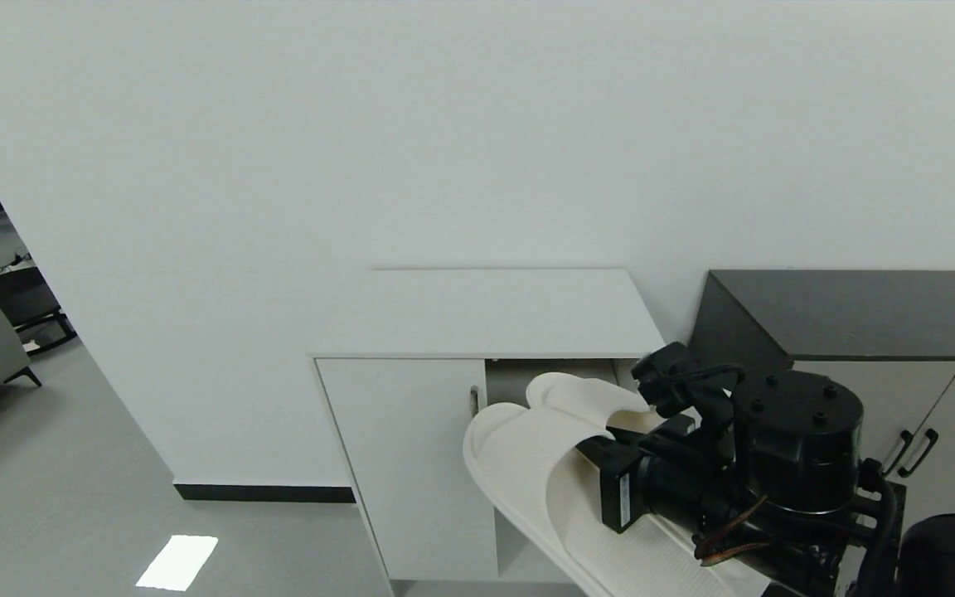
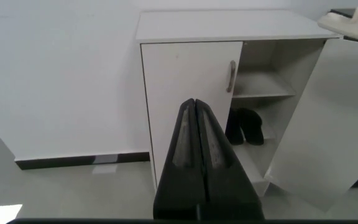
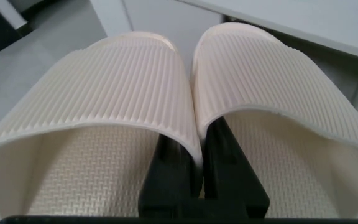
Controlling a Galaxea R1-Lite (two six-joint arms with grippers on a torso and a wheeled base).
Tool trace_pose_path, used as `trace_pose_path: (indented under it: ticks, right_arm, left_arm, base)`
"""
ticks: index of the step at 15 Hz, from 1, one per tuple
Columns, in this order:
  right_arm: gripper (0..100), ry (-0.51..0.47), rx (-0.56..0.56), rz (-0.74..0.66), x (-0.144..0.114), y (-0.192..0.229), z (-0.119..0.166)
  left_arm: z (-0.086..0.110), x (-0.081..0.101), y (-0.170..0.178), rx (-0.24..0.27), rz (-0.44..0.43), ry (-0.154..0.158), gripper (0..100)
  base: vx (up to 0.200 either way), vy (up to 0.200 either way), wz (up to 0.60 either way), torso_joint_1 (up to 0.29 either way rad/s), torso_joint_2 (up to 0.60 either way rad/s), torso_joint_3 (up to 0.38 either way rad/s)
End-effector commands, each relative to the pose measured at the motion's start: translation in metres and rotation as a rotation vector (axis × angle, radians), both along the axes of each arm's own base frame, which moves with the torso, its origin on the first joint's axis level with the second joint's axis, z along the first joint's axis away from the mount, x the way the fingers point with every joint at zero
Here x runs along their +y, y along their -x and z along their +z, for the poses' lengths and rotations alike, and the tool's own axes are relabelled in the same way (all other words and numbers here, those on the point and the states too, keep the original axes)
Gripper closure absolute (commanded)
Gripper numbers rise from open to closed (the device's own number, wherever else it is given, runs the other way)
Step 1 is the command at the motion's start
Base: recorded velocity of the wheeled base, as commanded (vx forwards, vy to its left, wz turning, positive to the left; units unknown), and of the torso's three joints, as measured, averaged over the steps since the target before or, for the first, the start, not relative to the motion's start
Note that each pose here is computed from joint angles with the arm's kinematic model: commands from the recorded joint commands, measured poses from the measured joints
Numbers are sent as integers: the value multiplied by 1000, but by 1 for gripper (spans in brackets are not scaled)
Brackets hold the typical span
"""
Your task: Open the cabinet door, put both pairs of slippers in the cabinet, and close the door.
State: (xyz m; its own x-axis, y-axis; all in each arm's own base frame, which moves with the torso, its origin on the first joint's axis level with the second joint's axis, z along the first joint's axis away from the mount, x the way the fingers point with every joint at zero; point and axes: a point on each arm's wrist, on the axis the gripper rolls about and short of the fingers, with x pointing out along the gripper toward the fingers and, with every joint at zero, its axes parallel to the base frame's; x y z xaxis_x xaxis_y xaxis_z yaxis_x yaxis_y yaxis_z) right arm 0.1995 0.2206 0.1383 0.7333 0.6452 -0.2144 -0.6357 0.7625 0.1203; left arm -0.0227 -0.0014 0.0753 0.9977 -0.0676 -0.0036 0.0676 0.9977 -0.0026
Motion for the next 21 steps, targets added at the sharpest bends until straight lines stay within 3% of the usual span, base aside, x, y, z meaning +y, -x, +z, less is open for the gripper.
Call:
trace_pose_path:
  ticks: [1, 8, 21]
  right_arm:
    - [100, 4, 5, -1, -1, 0, -2]
    - [100, -1, 18, 14, -4, -1, -6]
    - [100, -10, -3, 10, -7, 0, -12]
  left_arm:
    - [0, 0, 0, 1, 0, 4, 100]
    - [0, 0, 0, 1, 2, -2, 100]
    - [0, 0, 0, 1, 2, -4, 100]
  base:
    - [0, 0, 0, 0, 0, 0]
    - [0, 0, 0, -107, 237, 122]
    - [0, 0, 0, -239, 530, 285]
